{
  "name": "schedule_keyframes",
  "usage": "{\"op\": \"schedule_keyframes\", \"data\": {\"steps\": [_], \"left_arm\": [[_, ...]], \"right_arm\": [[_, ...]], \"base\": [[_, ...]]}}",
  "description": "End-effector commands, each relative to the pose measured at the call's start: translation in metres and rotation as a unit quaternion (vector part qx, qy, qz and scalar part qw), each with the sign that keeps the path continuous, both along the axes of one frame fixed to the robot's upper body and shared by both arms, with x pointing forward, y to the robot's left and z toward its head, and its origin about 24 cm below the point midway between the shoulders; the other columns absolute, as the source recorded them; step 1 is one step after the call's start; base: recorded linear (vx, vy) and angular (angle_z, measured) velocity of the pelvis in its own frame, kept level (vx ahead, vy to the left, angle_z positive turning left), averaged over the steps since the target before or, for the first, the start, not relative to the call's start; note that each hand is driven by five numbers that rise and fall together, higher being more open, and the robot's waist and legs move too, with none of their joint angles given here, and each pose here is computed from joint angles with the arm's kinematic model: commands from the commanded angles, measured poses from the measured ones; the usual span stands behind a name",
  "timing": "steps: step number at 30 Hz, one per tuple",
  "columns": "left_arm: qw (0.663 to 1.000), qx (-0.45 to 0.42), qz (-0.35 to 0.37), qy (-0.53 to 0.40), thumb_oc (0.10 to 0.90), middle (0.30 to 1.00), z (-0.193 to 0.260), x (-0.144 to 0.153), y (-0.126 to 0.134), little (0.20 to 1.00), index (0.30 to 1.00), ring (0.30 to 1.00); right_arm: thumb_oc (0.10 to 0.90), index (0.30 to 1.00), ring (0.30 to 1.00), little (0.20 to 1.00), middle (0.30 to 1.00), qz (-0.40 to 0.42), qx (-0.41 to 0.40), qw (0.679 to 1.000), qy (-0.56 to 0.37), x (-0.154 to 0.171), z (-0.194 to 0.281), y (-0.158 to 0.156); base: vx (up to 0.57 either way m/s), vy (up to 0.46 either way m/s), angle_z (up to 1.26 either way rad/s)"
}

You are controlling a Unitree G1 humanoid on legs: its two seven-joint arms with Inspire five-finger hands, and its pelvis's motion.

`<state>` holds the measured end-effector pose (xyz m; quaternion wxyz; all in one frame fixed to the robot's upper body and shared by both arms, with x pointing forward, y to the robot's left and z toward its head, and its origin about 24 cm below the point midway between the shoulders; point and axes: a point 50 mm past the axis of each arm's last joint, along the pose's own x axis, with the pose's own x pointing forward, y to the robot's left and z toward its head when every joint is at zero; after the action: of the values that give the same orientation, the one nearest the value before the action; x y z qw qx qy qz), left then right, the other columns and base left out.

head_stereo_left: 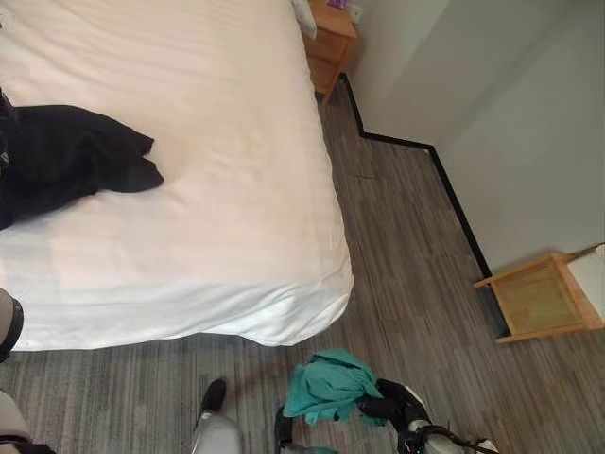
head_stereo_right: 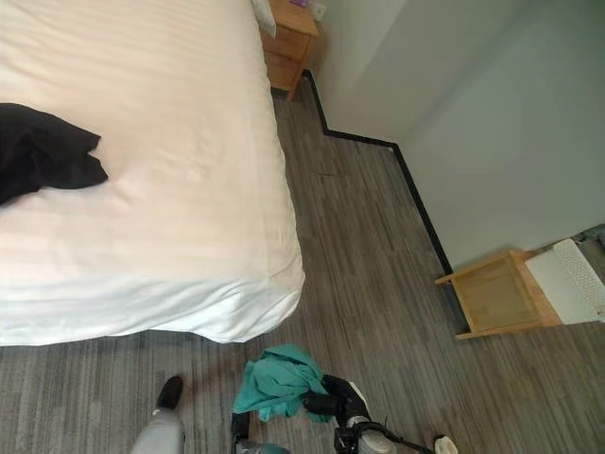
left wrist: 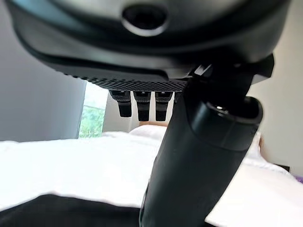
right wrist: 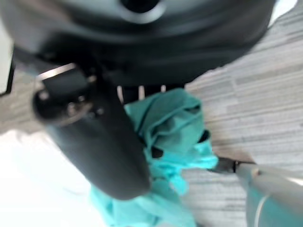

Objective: Pick up bed clothes into laundry basket.

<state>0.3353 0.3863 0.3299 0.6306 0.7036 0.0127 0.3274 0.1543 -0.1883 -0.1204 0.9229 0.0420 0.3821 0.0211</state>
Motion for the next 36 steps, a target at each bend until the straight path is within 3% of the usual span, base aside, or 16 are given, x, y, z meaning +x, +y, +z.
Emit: {"op": "schedule_keyframes", "data": {"steps": [1,7,15,16,17,18,22,27,28,29,30,32,36], "left_arm": [[0.997,0.026,0.018,-0.076,0.8,0.9,0.028,-0.012,0.004,0.9,0.9,0.9],[0.995,0.031,0.04,-0.086,0.8,0.9,0.041,-0.022,0.012,0.9,0.9,0.9],[0.995,-0.082,0.052,-0.038,0.8,0.9,-0.008,-0.02,0.031,0.9,0.9,0.9],[0.992,-0.111,0.044,-0.037,0.478,0.418,-0.016,-0.019,0.032,0.418,0.418,0.418],[0.992,-0.111,0.044,-0.037,0.478,0.418,-0.017,-0.019,0.032,0.418,0.418,0.418],[0.988,-0.143,0.018,-0.049,0.4,0.3,-0.019,-0.013,0.027,0.3,0.3,0.3],[0.978,-0.19,-0.038,-0.082,0.4,0.3,-0.017,-0.003,0.013,0.3,0.3,0.3],[0.893,-0.347,-0.228,-0.174,0.4,0.3,-0.041,0.013,-0.03,0.3,0.3,0.3],[0.862,-0.382,-0.272,-0.192,0.4,0.3,-0.05,0.011,-0.04,0.3,0.3,0.3],[0.811,-0.446,-0.318,-0.207,0.4,0.3,-0.08,-0.001,-0.047,0.3,0.3,0.3],[0.81,-0.45,-0.313,-0.208,0.4,0.3,-0.084,-0.003,-0.045,0.3,0.3,0.3],[0.747,-0.538,-0.32,-0.226,0.4,0.3,-0.133,-0.027,-0.044,0.3,0.3,0.3],[0.687,-0.629,-0.264,-0.25,0.4,0.3,-0.215,-0.085,-0.047,0.3,0.3,0.3]], "right_arm": [[0.4,0.3,0.3,0.3,0.3,-0.017,-0.011,0.994,-0.108,0.03,0.032,-0.02],[0.4,0.3,0.3,0.3,0.3,-0.015,-0.009,0.991,-0.131,0.037,0.038,-0.017],[0.4,0.3,0.3,0.3,0.3,-0.004,0.01,0.989,-0.147,0.034,0.043,-0.006],[0.4,0.3,0.3,0.3,0.3,-0.003,0.012,0.989,-0.145,0.032,0.043,-0.005],[0.4,0.3,0.3,0.3,0.3,-0.002,0.011,0.989,-0.145,0.032,0.043,-0.005],[0.4,0.3,0.3,0.3,0.3,-0.002,0.012,0.99,-0.142,0.03,0.042,-0.005],[0.4,0.3,0.3,0.3,0.3,-0.007,0.007,0.991,-0.132,0.025,0.04,-0.009],[0.4,0.3,0.3,0.3,0.3,-0.066,-0.033,0.991,-0.111,0.017,0.035,-0.04],[0.4,0.3,0.3,0.3,0.3,-0.081,-0.038,0.99,-0.113,0.017,0.037,-0.047],[0.4,0.3,0.3,0.3,0.3,-0.117,-0.045,0.985,-0.119,0.016,0.039,-0.058],[0.4,0.3,0.3,0.3,0.3,-0.113,-0.049,0.985,-0.118,0.016,0.04,-0.059],[0.4,0.3,0.3,0.3,0.3,-0.153,-0.057,0.979,-0.125,0.014,0.043,-0.071],[0.4,0.3,0.3,0.3,0.3,-0.165,-0.074,0.966,-0.185,0.027,0.068,-0.079]], "base": [[-0.09,-0.029,0.03],[-0.06,-0.026,-0.07],[-0.02,0.03,-0.06],[0.0,0.025,-0.13],[-0.03,0.03,-0.14],[-0.04,0.027,-0.06],[-0.01,0.01,-0.13],[0.03,0.008,0.1],[0.04,0.03,0.34],[0.03,0.016,0.23],[0.05,0.027,0.17],[0.06,0.019,0.24],[0.06,-0.013,0.11]]}}
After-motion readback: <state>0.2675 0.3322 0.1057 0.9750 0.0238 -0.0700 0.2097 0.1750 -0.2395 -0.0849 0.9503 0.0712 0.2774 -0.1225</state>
